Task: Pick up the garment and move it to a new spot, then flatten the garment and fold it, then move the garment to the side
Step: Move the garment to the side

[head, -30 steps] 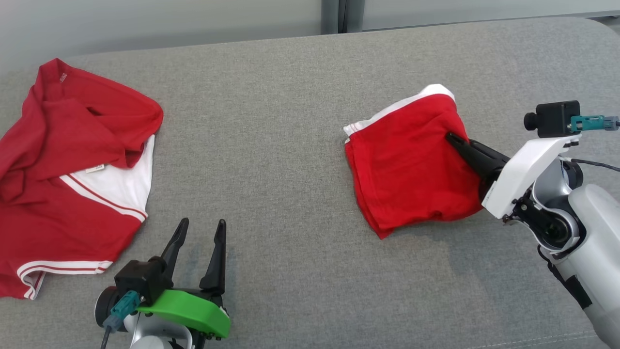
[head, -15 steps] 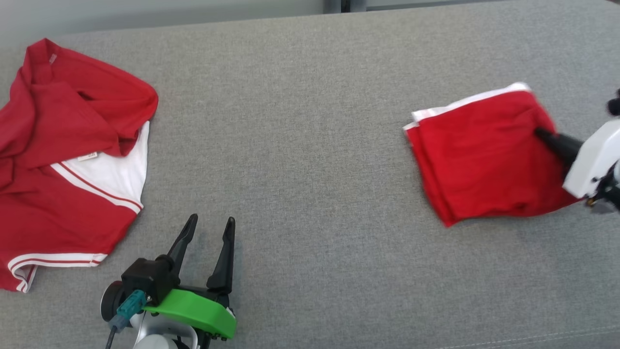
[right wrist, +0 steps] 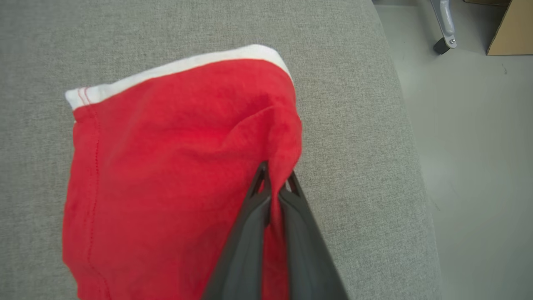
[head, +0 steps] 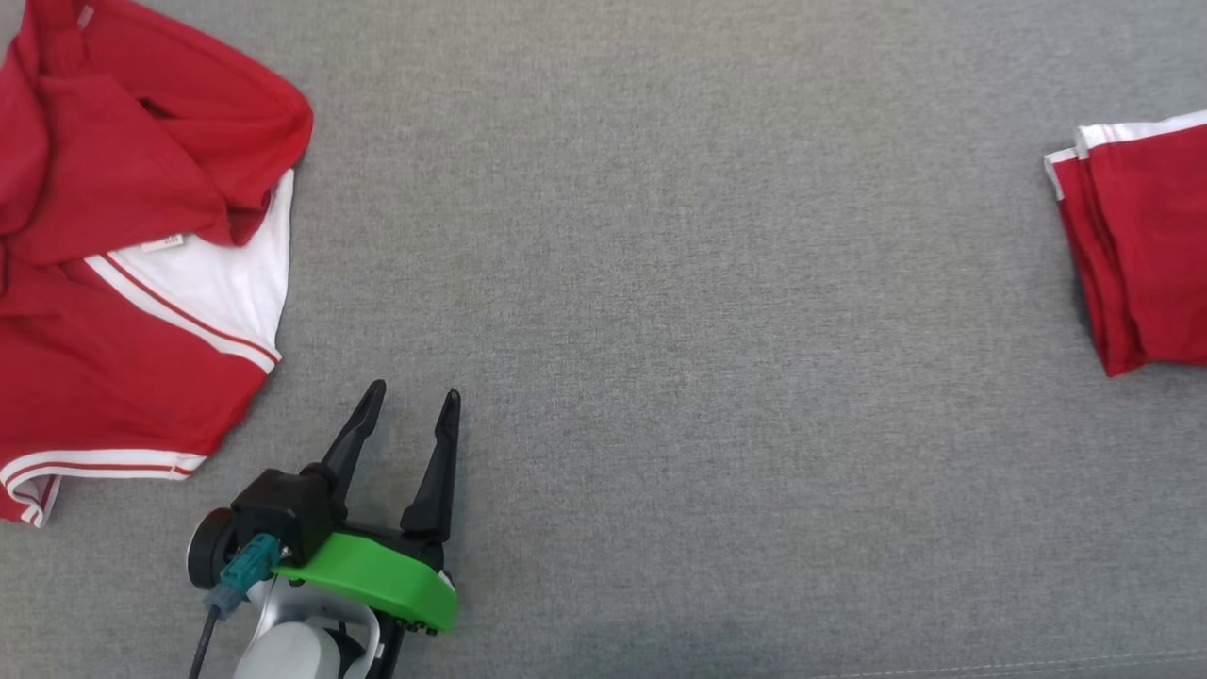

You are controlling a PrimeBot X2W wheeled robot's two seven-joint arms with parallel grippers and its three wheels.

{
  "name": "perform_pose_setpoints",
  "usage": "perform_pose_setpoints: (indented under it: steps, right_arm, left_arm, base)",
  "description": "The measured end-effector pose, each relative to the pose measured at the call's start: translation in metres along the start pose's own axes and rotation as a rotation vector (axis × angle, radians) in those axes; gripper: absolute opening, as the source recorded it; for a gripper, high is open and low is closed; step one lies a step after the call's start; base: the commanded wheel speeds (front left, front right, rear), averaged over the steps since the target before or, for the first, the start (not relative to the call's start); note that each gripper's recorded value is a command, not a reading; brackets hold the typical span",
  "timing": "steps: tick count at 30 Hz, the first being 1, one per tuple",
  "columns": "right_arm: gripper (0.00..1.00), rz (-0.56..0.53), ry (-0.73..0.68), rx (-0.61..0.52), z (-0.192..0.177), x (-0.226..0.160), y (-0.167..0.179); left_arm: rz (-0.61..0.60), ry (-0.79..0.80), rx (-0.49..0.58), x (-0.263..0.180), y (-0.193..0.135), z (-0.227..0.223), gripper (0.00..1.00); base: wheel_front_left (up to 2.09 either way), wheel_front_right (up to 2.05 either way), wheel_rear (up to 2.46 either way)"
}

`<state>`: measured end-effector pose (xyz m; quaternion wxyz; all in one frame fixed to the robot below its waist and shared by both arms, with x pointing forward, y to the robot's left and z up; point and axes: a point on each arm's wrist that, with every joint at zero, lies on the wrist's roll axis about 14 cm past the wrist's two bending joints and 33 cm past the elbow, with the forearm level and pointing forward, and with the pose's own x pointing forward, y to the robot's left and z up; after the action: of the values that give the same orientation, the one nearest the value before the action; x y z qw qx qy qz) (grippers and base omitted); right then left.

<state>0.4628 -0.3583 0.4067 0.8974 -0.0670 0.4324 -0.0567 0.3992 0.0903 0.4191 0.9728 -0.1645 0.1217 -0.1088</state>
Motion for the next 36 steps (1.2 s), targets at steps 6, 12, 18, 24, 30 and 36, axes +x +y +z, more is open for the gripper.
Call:
perform_pose_setpoints:
  steps: [6,12,18,24,30,36]
  right_arm:
    - [0.00,-0.009,0.031,0.007,0.002,0.023,0.005]
    - [0.00,-0.020,0.058,0.022,-0.005,0.037,0.003]
    - [0.00,-0.085,0.076,0.062,-0.017,0.031,-0.020]
    - [0.36,-0.144,0.065,0.084,-0.023,0.022,-0.041]
    - [1.00,-0.199,0.039,0.065,-0.027,0.015,-0.057]
    - [1.00,-0.251,0.035,0.072,-0.037,0.008,-0.073]
  left_arm:
    - [0.040,0.032,0.007,0.004,0.018,-0.010,1.00]
    - [0.054,0.028,0.021,0.017,0.029,-0.011,1.00]
    - [0.029,0.043,0.032,0.023,0.026,-0.016,1.00]
    - [0.004,0.053,0.035,0.027,0.020,-0.019,1.00]
    - [-0.011,0.061,0.031,0.031,0.015,-0.021,1.00]
    - [-0.030,0.061,0.030,0.033,0.008,-0.021,1.00]
  base:
    - [0.00,0.00,0.00]
    - [0.00,0.00,0.00]
    - [0.00,0.00,0.00]
    - [0.00,0.00,0.00]
    - [0.00,0.00,0.00]
    - [0.00,0.00,0.00]
